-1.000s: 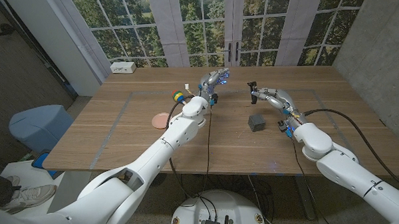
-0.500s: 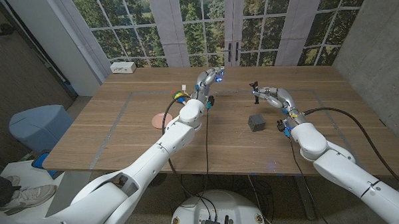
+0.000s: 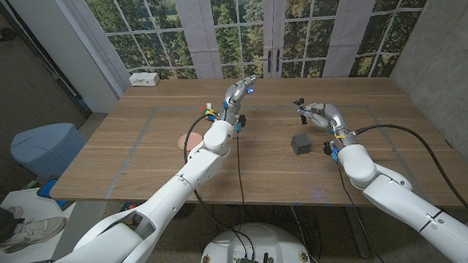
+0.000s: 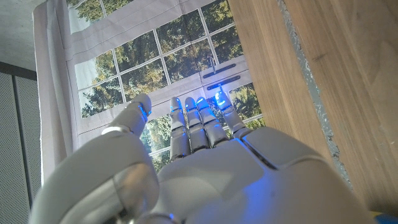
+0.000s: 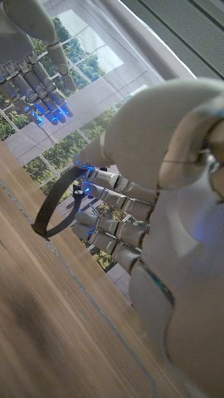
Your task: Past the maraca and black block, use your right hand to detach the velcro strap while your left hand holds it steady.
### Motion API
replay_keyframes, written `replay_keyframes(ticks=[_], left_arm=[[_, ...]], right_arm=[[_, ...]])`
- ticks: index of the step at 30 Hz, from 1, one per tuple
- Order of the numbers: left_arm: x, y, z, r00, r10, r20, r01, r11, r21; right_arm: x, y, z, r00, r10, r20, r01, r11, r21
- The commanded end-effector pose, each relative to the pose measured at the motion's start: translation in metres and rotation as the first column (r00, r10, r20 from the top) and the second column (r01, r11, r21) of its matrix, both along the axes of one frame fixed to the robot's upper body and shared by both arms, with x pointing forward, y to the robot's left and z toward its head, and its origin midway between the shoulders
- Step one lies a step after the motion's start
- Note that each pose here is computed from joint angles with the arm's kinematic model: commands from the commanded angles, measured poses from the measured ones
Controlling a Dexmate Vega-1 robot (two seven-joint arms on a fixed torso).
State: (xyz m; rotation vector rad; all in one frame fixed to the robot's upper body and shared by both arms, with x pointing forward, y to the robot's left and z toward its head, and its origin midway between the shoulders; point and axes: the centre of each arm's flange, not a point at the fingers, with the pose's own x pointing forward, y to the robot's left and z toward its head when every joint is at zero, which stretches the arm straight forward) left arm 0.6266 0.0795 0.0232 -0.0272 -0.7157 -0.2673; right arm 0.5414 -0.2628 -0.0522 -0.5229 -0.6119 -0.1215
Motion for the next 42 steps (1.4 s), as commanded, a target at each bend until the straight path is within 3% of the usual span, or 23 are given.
replay_keyframes(ticks=[1,11,22,24,29,42], left_arm=[[-0.005,0.013,-0.011,0.999,-0.022,0.032,0.023,0.998,-0.055],[-0.007,0.015,-0.016,0.997,-0.034,0.071,0.04,0.995,-0.094],[-0.012,0.017,-0.018,0.996,-0.038,0.078,0.046,0.994,-0.1],[-0.012,0.017,-0.019,0.996,-0.041,0.078,0.048,0.994,-0.1],[-0.014,0.019,-0.02,0.996,-0.041,0.079,0.048,0.994,-0.095],[-0.017,0.024,-0.021,0.995,-0.048,0.09,0.056,0.994,-0.09]], right_arm=[[0.002,0.007,0.0,0.99,-0.138,-0.026,0.134,0.985,-0.109],[0.0,0.014,0.0,0.976,-0.214,-0.044,0.203,0.963,-0.18],[-0.003,0.016,0.0,0.972,-0.205,-0.114,0.175,0.957,-0.231],[-0.002,0.015,0.0,0.975,-0.181,-0.13,0.149,0.963,-0.225],[0.004,0.006,-0.002,0.985,-0.005,-0.174,-0.02,0.99,-0.14],[0.012,-0.005,-0.008,0.978,0.187,-0.087,-0.187,0.982,0.004]])
